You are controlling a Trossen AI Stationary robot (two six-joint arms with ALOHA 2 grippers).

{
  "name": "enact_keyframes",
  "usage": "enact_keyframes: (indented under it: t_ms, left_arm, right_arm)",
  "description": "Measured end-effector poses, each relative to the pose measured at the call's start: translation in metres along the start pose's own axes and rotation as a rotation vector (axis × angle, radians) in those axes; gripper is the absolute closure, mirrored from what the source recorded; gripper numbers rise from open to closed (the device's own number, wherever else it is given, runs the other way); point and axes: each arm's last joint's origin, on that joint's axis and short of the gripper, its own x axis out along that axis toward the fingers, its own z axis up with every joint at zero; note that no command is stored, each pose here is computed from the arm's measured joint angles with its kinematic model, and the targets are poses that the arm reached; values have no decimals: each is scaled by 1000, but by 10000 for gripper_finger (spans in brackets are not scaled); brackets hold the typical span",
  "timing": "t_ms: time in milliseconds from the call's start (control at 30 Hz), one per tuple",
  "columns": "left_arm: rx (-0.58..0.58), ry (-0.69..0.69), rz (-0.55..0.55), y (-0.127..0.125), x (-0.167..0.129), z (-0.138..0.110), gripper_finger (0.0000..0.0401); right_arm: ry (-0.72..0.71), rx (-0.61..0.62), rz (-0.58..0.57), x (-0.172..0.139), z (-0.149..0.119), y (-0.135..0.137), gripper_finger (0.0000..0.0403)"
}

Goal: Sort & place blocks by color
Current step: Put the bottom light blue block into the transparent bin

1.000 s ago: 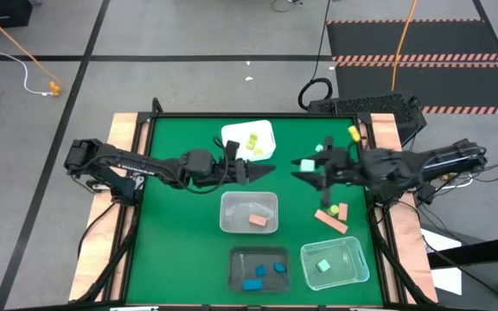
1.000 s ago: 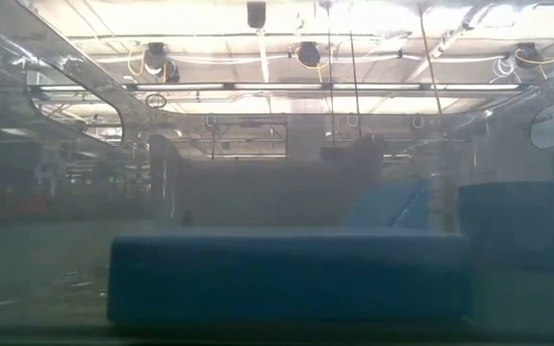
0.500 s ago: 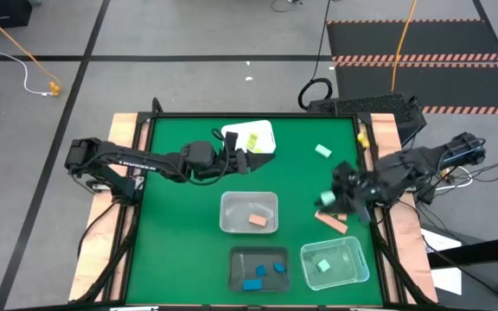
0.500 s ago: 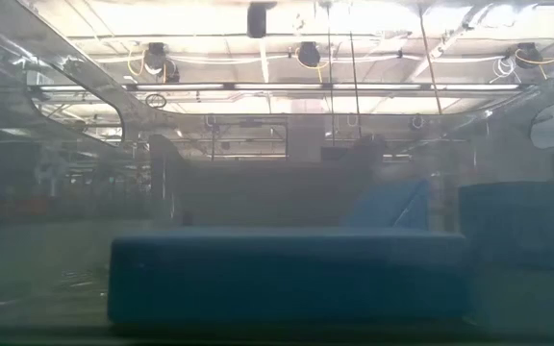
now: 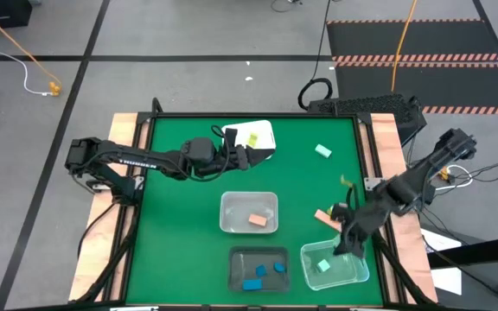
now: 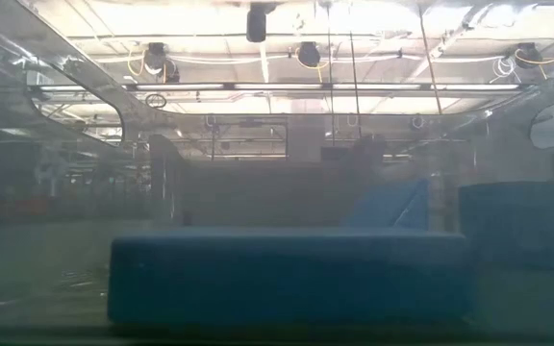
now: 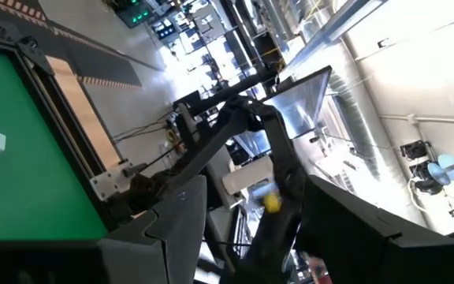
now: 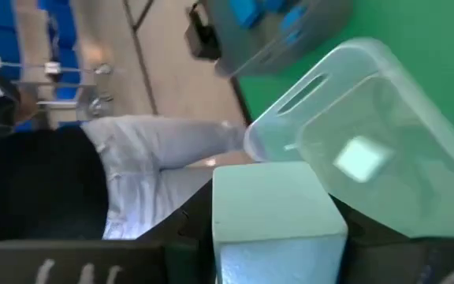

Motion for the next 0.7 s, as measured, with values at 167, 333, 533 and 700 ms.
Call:
enact_keyframes:
  t_ms: [167, 333, 533, 700]
  left_arm:
    - [35, 60, -33, -1, 0, -2, 187]
    - [92, 132, -76, -2, 0, -4, 187]
    - [116, 174, -57, 1, -1, -6, 187]
    - [110, 210, -21, 5, -1, -9, 187]
  right_arm:
    - [18, 65, 94, 41, -7, -15, 291]
    - [56, 176, -11, 64, -16, -45, 289]
    - [81, 368, -112, 76, -27, -71, 280]
    - [88, 436, -116, 77, -30, -72, 258]
